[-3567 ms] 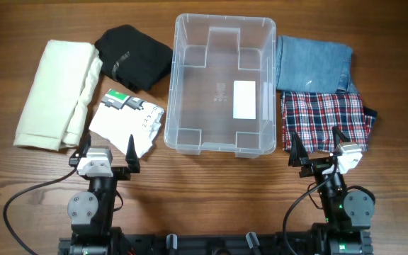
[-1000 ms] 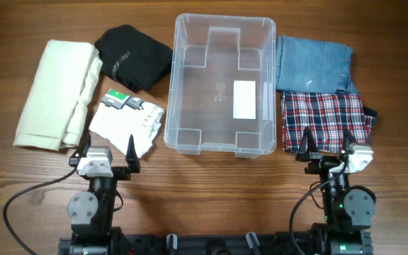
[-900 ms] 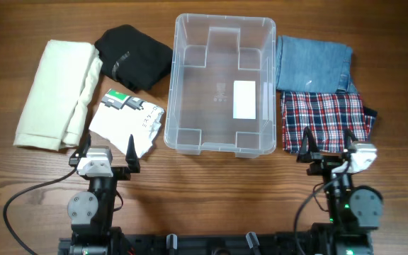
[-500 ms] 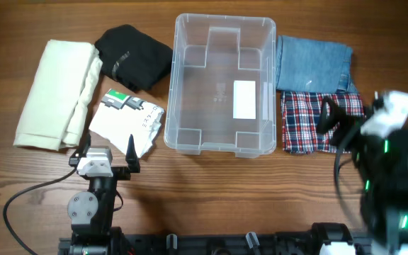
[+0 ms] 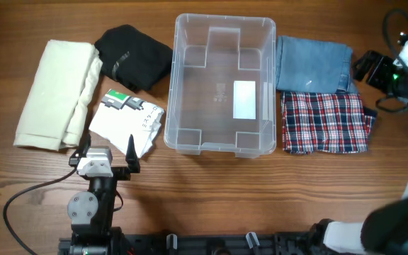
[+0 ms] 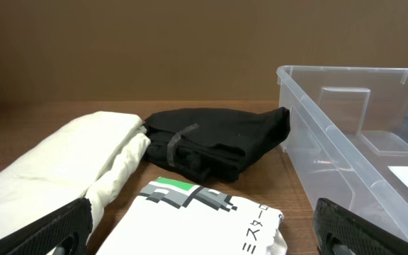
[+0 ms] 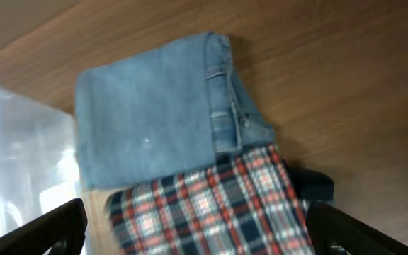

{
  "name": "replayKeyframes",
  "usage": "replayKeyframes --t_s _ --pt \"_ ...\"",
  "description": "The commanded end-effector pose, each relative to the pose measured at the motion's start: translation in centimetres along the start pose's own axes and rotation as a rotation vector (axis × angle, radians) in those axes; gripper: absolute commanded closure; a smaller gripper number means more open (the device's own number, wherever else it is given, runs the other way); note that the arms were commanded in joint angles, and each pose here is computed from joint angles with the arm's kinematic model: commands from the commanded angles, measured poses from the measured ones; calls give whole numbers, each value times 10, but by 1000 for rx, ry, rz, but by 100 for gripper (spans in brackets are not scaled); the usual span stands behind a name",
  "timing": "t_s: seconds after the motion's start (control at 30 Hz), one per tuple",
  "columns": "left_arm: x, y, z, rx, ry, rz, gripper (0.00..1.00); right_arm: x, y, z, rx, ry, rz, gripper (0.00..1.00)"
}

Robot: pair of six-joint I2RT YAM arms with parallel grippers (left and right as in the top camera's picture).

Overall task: Pack container
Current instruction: 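Move the right gripper over the folded blue jeans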

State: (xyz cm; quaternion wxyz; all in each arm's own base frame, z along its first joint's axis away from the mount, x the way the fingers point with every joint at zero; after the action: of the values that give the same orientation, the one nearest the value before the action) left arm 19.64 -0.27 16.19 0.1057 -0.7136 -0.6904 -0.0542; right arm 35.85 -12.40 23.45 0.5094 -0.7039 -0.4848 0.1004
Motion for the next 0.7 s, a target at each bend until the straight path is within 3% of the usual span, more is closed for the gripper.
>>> replayKeyframes --t_s 0.0,0.17,0.67 --pt "1 0 2 1 19 -5 0 1 39 -3 55 -51 -58 0" --pt "1 0 2 1 19 -5 0 -12 71 -16 8 -111 10 0" --pt "1 0 2 1 19 -5 0 -38 173 18 165 33 65 0"
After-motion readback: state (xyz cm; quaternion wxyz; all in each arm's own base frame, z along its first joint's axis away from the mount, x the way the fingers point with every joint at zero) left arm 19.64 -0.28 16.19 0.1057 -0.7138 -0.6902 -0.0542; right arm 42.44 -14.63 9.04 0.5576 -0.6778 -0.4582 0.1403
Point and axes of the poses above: each gripper's point midway between its finger pads, its own y axis out along the fingers, its own x axis along the line the jaws close on, z = x × y, the point moved 5 cm from there along -y, back along the fingers, and after that the axes turned 14 degrees about y, right-handed, at the moved point
